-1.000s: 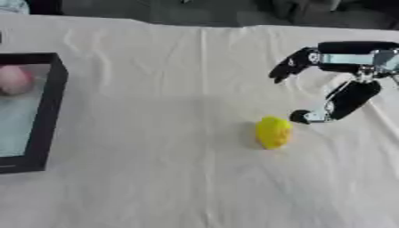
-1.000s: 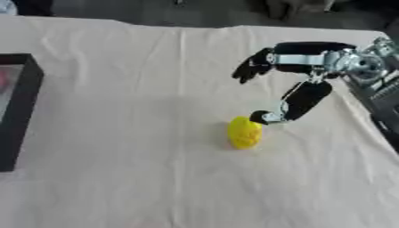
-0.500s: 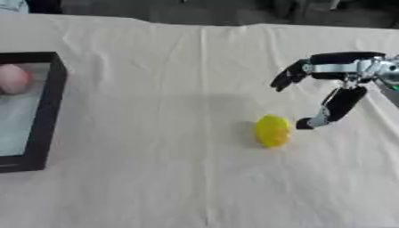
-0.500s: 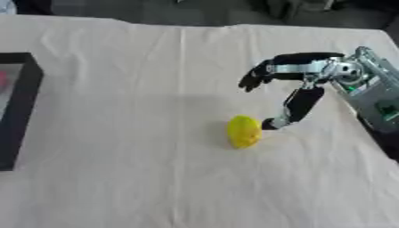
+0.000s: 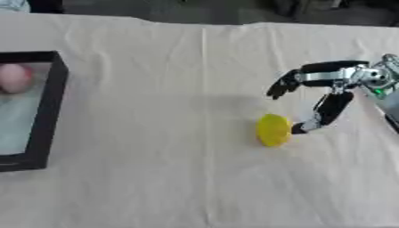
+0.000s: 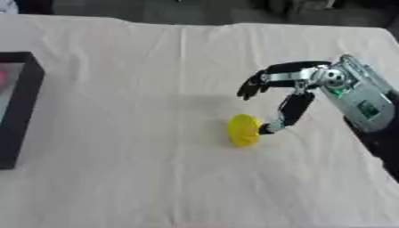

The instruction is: Pick up the objects with one hand, pass them to the other hand, and then place them into the box on the other side of the table.

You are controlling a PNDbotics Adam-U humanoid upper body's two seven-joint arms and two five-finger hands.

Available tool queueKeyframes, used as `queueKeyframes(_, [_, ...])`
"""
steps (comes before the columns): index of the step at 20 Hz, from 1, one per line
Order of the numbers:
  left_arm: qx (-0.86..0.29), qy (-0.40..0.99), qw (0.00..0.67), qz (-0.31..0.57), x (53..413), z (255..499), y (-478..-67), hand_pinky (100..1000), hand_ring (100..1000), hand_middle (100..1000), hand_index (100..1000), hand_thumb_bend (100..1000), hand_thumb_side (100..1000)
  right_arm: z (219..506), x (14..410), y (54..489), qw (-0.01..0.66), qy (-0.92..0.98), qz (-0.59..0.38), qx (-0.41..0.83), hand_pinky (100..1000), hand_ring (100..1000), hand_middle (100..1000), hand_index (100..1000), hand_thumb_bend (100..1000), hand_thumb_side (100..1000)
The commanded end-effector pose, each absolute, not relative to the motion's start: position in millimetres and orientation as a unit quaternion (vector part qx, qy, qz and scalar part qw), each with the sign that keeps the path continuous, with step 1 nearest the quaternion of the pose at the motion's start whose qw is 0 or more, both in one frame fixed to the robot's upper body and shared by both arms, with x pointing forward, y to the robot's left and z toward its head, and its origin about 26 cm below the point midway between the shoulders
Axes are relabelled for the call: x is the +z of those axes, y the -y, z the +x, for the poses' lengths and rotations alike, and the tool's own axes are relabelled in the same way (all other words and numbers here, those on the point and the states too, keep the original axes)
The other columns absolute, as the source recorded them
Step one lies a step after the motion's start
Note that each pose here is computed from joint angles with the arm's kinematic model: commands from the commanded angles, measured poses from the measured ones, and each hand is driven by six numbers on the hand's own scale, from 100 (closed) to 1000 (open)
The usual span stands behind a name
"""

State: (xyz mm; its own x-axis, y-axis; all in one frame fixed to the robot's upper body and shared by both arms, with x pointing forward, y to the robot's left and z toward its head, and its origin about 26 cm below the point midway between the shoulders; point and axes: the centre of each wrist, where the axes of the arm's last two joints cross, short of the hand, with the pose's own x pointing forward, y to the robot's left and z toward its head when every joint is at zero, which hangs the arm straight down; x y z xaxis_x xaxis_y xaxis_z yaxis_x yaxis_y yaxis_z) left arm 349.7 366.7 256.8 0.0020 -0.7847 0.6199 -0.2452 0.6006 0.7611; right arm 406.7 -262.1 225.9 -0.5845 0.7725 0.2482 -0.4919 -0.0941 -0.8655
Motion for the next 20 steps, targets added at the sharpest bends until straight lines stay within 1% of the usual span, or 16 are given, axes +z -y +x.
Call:
queueKeyframes(1, [-0.224,0.677,0.580,0.393,271.1,347.7,-367.6,673,722,764,801,260,616,413.1,230.4,268.1,0.436,0.510,-0.153,0.726,896,869,782,869,475,144])
queueKeyframes(9, [-0.223,0.680,0.579,0.392,272.6,347.5,-366.3,673,720,762,799,259,619,423.3,214.6,272.9,0.450,0.504,-0.151,0.722,890,864,768,851,463,148])
queueKeyframes(17, [-0.222,0.677,0.583,0.391,271.0,347.7,-366.8,674,720,762,799,262,623,423.1,210.9,271.8,0.450,0.509,-0.139,0.720,888,859,745,827,454,134])
queueKeyframes(20, [-0.222,0.676,0.584,0.391,270.2,347.7,-367.2,674,721,763,798,264,625,420.4,211.8,270.3,0.444,0.514,-0.138,0.721,888,856,740,815,459,111])
